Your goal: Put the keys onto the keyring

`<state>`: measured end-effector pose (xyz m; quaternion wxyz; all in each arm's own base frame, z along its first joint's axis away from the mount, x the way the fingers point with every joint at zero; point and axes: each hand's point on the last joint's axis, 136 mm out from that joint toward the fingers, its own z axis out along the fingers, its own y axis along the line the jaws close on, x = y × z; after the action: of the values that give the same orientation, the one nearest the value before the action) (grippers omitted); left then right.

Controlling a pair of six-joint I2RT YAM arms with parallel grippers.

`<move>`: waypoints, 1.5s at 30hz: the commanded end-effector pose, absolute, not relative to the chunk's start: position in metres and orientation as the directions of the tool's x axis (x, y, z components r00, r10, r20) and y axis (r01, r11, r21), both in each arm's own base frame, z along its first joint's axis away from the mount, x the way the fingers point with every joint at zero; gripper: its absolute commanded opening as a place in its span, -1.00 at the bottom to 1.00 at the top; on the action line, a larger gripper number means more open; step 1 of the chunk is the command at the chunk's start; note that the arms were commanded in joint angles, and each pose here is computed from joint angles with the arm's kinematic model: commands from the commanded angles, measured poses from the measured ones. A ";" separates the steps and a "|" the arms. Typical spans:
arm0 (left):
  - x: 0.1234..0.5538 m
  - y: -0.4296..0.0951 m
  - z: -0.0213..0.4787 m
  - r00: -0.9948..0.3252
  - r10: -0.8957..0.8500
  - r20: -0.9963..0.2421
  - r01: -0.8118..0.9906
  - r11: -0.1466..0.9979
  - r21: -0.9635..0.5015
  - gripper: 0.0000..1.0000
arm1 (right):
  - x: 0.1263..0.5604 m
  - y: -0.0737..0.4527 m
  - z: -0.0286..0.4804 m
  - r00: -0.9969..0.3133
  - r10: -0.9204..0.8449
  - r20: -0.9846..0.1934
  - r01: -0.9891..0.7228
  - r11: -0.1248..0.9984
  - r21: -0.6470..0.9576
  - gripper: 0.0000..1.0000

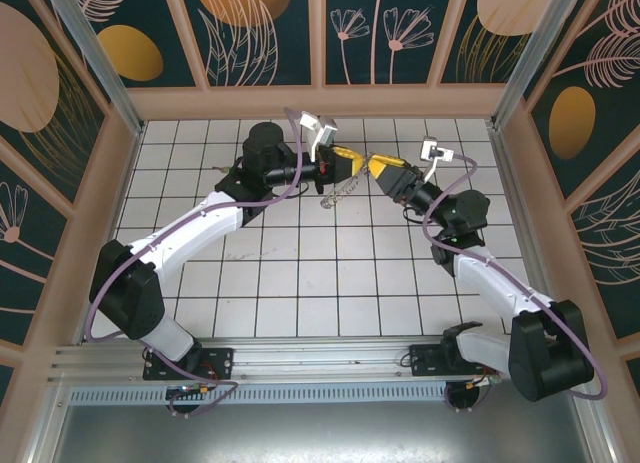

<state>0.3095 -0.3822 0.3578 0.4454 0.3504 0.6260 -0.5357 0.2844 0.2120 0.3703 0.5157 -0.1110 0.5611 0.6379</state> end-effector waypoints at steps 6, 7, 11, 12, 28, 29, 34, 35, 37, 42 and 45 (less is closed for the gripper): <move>0.299 -0.380 0.393 -0.280 -0.089 -0.956 0.948 0.132 -0.290 -1.00 | 0.275 0.218 0.368 -0.443 0.526 -0.726 -0.803 0.127 0.582 -0.27; 0.298 -0.380 0.394 -0.280 -0.091 -0.956 0.949 0.126 -0.290 -1.00 | 0.275 0.218 0.368 -0.443 0.527 -0.726 -0.802 0.128 0.583 -0.27; 0.295 -0.380 0.397 -0.285 -0.099 -0.953 0.950 0.106 -0.295 -1.00 | 0.277 0.218 0.365 -0.442 0.529 -0.725 -0.799 0.136 0.586 -0.27; 0.295 -0.380 0.398 -0.286 -0.101 -0.953 0.949 0.103 -0.296 -1.00 | 0.277 0.218 0.365 -0.442 0.530 -0.724 -0.797 0.138 0.588 -0.27; 0.291 -0.379 0.399 -0.285 -0.104 -0.953 0.951 0.093 -0.295 -1.00 | 0.279 0.214 0.361 -0.424 0.535 -0.730 -0.792 0.172 0.586 -0.27; 0.291 -0.379 0.398 -0.288 -0.104 -0.952 0.950 0.093 -0.297 -1.00 | 0.279 0.214 0.362 -0.424 0.536 -0.730 -0.793 0.171 0.585 -0.27; 0.290 -0.379 0.398 -0.291 -0.105 -0.951 0.950 0.084 -0.300 -1.00 | 0.282 0.216 0.369 -0.415 0.535 -0.736 -0.802 0.168 0.573 -0.29; 0.290 -0.380 0.397 -0.296 -0.103 -0.949 0.949 0.082 -0.305 -1.00 | 0.282 0.217 0.371 -0.412 0.535 -0.737 -0.805 0.165 0.570 -0.29; 0.290 -0.380 0.396 -0.299 -0.102 -0.949 0.949 0.076 -0.307 -1.00 | 0.283 0.217 0.375 -0.407 0.536 -0.740 -0.811 0.161 0.562 -0.29; 0.290 -0.381 0.392 -0.309 -0.099 -0.946 0.946 0.071 -0.316 -1.00 | 0.282 0.218 0.389 -0.386 0.540 -0.748 -0.830 0.151 0.537 -0.32; 0.291 -0.382 0.391 -0.315 -0.102 -0.943 0.944 0.065 -0.323 -1.00 | 0.282 0.219 0.392 -0.384 0.538 -0.751 -0.834 0.146 0.531 -0.40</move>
<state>0.3025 -0.3831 0.3709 0.4425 0.3534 0.6049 -0.5598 0.2853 0.2171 0.3712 0.5168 -0.1161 0.5572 0.6396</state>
